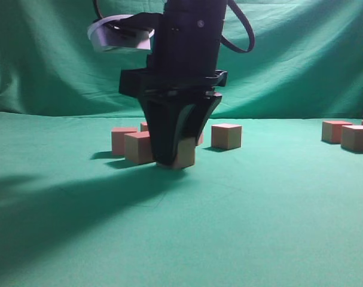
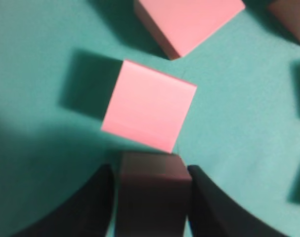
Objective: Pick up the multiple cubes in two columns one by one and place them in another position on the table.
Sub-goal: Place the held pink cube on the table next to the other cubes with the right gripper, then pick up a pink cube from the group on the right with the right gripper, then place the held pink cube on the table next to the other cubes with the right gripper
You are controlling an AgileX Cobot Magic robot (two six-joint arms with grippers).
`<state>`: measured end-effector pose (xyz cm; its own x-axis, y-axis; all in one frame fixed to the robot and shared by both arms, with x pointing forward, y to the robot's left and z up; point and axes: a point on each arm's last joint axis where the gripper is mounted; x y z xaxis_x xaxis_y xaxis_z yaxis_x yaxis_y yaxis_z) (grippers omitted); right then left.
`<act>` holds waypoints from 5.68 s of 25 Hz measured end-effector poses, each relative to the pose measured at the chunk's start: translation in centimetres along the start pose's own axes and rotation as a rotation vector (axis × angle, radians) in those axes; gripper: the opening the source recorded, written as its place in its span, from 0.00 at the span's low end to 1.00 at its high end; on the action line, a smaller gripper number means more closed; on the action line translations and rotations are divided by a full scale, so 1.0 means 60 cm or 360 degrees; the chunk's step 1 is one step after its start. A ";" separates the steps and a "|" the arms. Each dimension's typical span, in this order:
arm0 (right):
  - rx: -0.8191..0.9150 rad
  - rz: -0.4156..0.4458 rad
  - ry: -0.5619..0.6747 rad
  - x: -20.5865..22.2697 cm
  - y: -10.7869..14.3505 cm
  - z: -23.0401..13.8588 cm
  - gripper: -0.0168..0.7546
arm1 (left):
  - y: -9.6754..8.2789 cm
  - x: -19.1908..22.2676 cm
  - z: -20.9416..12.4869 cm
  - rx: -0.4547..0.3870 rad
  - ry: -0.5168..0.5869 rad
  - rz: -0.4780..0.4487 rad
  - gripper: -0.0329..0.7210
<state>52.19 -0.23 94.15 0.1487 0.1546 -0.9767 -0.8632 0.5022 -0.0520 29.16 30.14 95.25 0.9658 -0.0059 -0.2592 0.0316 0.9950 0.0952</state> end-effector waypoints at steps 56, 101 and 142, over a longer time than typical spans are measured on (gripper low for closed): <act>0.1425 -0.0418 -0.0036 -0.155 -0.218 -0.218 0.77 | 0.000 0.000 0.000 0.0000 0.0000 0.0000 0.04; 0.1549 -0.0474 -0.0118 -0.085 -0.284 -0.217 0.36 | 0.000 0.000 0.000 0.0000 0.0000 0.0000 0.04; 0.1005 -0.0209 -0.0161 -0.049 0.056 -0.089 0.36 | 0.000 0.000 0.000 0.0000 0.0000 0.0000 0.04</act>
<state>46.28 -3.55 95.72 0.3049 0.1220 -0.9445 -0.3896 0.9210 -0.0068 29.16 30.14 95.25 0.9658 -0.0059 -0.2592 0.0316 0.9950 0.0952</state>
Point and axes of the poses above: a point on each arm's last joint axis where the gripper is mounted, x pointing out along that axis toward the gripper, y along the wrist's bending axis when the last joint is at zero, z = x × y, and after that the axes turned 4 degrees about x, right-handed
